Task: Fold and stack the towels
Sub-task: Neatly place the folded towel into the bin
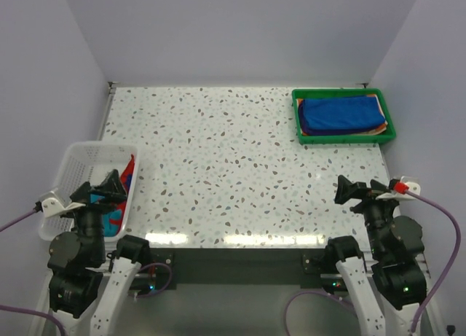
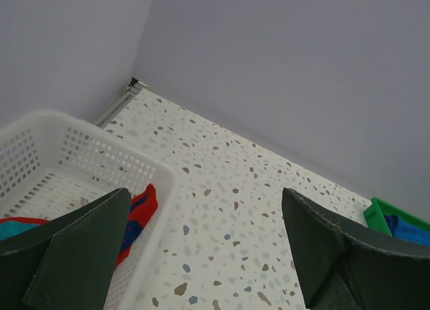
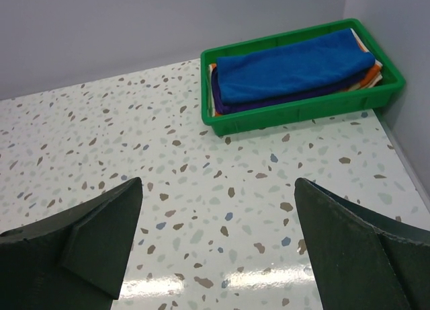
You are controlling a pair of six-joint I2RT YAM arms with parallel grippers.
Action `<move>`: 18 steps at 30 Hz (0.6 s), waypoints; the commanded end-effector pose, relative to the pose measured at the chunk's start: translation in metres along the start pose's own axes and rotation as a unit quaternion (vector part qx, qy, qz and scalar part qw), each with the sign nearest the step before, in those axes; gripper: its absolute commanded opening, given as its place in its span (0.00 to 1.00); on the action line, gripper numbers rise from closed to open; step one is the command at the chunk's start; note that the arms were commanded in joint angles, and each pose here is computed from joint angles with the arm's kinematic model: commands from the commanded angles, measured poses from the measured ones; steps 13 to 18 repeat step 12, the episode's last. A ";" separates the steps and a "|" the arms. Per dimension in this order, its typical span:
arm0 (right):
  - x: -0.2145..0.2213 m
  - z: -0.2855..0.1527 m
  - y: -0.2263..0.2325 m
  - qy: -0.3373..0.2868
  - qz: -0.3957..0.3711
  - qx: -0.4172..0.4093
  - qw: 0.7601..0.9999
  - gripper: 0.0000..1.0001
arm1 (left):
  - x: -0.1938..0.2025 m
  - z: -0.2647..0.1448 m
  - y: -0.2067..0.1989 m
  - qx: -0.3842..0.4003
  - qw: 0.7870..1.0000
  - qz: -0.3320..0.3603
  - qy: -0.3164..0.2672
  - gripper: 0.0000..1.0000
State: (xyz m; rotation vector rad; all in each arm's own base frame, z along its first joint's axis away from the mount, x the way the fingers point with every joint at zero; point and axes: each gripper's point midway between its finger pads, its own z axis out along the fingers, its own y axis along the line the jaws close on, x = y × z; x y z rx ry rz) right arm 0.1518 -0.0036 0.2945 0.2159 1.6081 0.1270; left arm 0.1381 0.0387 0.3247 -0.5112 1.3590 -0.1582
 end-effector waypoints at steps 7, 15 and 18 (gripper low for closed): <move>-0.010 0.004 0.005 -0.026 -0.007 -0.014 1.000 0.99 | -0.023 -0.014 -0.005 0.044 0.995 -0.041 -0.080 1.00; -0.006 0.007 0.004 -0.023 -0.013 -0.014 1.000 0.99 | -0.014 -0.005 -0.010 0.053 0.995 -0.037 -0.079 1.00; -0.006 0.007 0.004 -0.023 -0.013 -0.014 1.000 0.99 | -0.014 -0.005 -0.010 0.053 0.995 -0.037 -0.079 1.00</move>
